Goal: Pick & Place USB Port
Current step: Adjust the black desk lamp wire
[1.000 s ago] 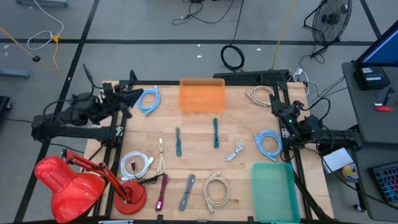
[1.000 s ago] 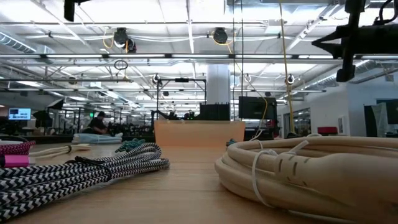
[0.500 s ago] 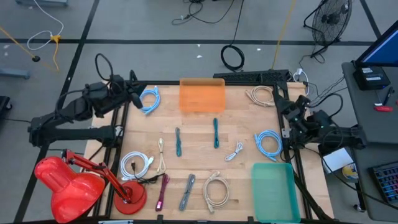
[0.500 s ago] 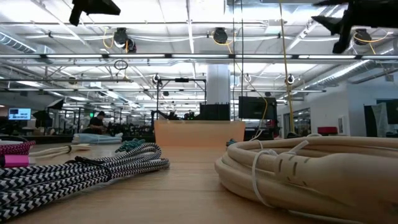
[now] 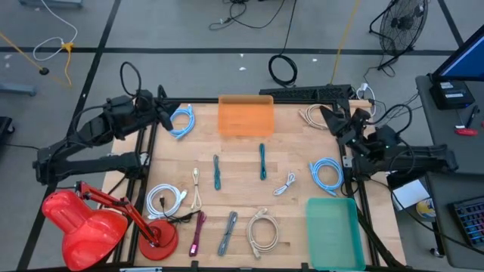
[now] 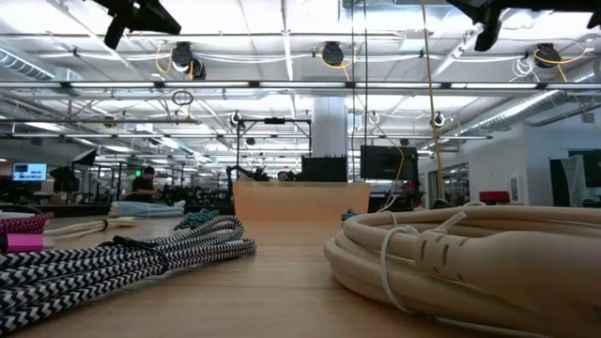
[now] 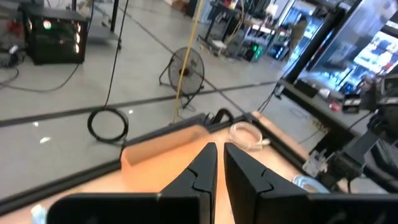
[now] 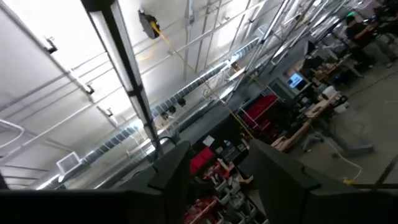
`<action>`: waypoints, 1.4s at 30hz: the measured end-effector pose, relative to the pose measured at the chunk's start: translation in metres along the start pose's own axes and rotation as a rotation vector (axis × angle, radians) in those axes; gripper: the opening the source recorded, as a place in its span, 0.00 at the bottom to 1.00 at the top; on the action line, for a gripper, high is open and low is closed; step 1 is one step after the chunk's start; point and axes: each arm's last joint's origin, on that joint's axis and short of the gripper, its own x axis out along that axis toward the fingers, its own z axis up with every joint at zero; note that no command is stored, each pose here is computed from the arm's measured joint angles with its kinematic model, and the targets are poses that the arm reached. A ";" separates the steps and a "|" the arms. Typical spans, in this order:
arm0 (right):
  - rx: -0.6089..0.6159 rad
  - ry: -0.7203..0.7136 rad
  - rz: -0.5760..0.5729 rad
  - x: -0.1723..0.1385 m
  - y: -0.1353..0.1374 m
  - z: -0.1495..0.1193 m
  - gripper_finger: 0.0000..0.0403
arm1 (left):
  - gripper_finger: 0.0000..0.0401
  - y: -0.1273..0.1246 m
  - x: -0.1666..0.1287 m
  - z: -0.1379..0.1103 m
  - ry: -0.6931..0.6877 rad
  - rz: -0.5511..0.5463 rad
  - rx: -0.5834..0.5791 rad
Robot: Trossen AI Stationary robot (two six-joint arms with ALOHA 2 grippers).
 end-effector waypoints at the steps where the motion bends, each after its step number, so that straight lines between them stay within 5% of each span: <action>1: 0.002 0.004 0.006 0.001 0.000 -0.001 0.39 | 0.08 0.001 0.000 -0.001 0.015 0.005 0.003; 5: 0.021 0.035 0.020 0.005 -0.001 -0.007 0.39 | 0.08 0.004 0.000 -0.009 0.108 -0.001 0.024; 11: 0.056 0.069 0.038 0.007 -0.001 -0.011 0.39 | 0.08 0.005 -0.008 -0.033 0.464 -0.236 0.113; 14: 0.071 0.075 0.050 0.008 0.000 -0.011 0.39 | 0.08 0.012 -0.017 -0.049 0.695 -0.219 0.088; 19: 0.053 0.078 0.047 0.008 -0.001 -0.012 0.39 | 0.08 0.026 -0.038 -0.071 1.004 -0.104 0.286; 23: 0.036 0.077 0.046 0.008 -0.001 -0.012 0.39 | 0.08 0.033 -0.048 -0.077 1.113 -0.028 0.455; 28: 0.033 0.095 0.033 0.008 -0.002 -0.013 0.39 | 0.08 0.033 -0.054 -0.080 1.163 -0.046 0.521; 34: 0.049 0.119 0.016 0.008 -0.004 -0.016 0.39 | 0.08 0.026 -0.050 -0.086 1.155 -0.104 0.454; 42: 0.037 0.157 -0.012 0.009 -0.007 -0.022 0.39 | 0.08 0.010 -0.038 -0.132 1.263 -0.328 0.327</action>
